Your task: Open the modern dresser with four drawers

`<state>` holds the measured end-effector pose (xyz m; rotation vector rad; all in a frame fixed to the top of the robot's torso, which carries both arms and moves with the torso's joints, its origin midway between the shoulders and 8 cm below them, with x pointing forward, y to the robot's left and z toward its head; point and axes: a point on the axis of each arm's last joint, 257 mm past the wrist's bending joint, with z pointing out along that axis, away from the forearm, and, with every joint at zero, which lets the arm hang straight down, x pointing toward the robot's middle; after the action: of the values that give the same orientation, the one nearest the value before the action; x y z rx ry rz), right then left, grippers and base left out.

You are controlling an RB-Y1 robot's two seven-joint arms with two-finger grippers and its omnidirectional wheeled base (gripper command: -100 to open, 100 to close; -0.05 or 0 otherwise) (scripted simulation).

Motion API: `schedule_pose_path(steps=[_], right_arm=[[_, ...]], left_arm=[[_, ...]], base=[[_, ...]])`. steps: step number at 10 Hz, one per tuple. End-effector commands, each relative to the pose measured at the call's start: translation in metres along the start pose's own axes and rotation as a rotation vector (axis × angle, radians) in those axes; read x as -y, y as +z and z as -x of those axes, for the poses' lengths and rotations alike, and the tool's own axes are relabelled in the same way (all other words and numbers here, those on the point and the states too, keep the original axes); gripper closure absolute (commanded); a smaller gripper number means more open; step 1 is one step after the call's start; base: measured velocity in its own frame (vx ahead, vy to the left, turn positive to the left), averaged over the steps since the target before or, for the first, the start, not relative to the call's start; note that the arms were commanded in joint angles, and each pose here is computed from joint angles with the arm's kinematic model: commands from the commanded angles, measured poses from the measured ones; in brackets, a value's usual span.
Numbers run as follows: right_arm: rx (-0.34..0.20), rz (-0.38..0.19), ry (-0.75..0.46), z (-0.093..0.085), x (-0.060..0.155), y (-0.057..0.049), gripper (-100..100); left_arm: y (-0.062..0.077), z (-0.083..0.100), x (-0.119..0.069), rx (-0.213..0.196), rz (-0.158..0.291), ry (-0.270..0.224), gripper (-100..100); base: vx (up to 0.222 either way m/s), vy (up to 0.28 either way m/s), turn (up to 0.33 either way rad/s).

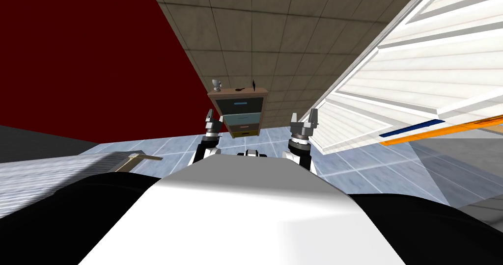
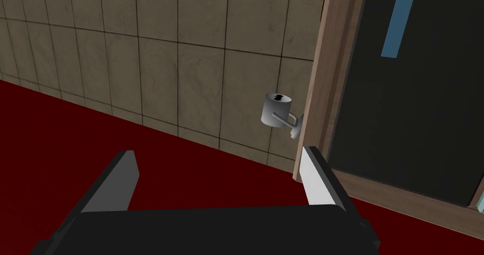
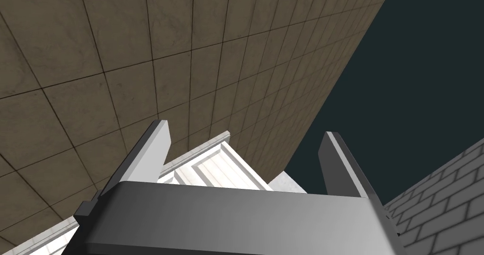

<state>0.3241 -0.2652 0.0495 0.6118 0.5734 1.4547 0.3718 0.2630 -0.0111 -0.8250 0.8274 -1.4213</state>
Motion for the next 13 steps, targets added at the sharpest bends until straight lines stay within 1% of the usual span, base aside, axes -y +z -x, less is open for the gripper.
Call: schedule_pose_path(steps=[1, 2, 3, 4, 5, 7, 8, 9, 13], right_arm=[[0.000, 0.000, 0.000, 0.000, 0.000, 0.000, 0], [0.000, 0.000, 0.000, 0.000, 0.000, 0.000, 0], [0.000, 0.000, 0.000, 0.000, 0.000, 0.000, 0], [0.000, 0.000, 0.000, 0.000, 0.000, 0.000, 0], [0.000, 0.000, 0.000, 0.000, 0.000, 0.000, 0], [0.000, 0.000, 0.000, 0.000, 0.000, 0.000, 0], [0.000, 0.000, 0.000, 0.000, 0.000, 0.000, 0], [0.000, 0.000, 0.000, 0.000, 0.000, 0.000, 0], [0.000, 0.000, 0.000, 0.000, 0.000, 0.000, 0]], left_arm=[[0.000, 0.004, -0.016, 0.011, 0.051, -0.007, -100], [-0.001, 0.008, -0.023, 0.022, 0.078, -0.015, -100], [-0.001, 0.010, -0.027, 0.028, 0.091, -0.019, -100], [-0.002, 0.013, -0.034, 0.039, 0.116, -0.026, -100], [-0.003, 0.014, -0.037, 0.044, 0.128, -0.030, -100], [-0.005, 0.020, -0.051, 0.061, 0.177, -0.043, -100], [-0.006, 0.021, -0.054, 0.064, 0.190, -0.045, -100], [-0.007, 0.024, -0.062, 0.068, 0.218, -0.048, -100], [-0.012, 0.030, -0.078, 0.079, 0.280, -0.056, -100]], base=[[0.141, -0.038, 0.024], [0.167, -0.042, 0.032], [0.162, -0.030, 0.023], [0.134, -0.016, 0.027], [0.141, -0.032, 0.018], [0.173, -0.042, 0.028], [0.172, -0.051, 0.027], [0.159, -0.058, 0.028], [0.130, -0.030, 0.021]])
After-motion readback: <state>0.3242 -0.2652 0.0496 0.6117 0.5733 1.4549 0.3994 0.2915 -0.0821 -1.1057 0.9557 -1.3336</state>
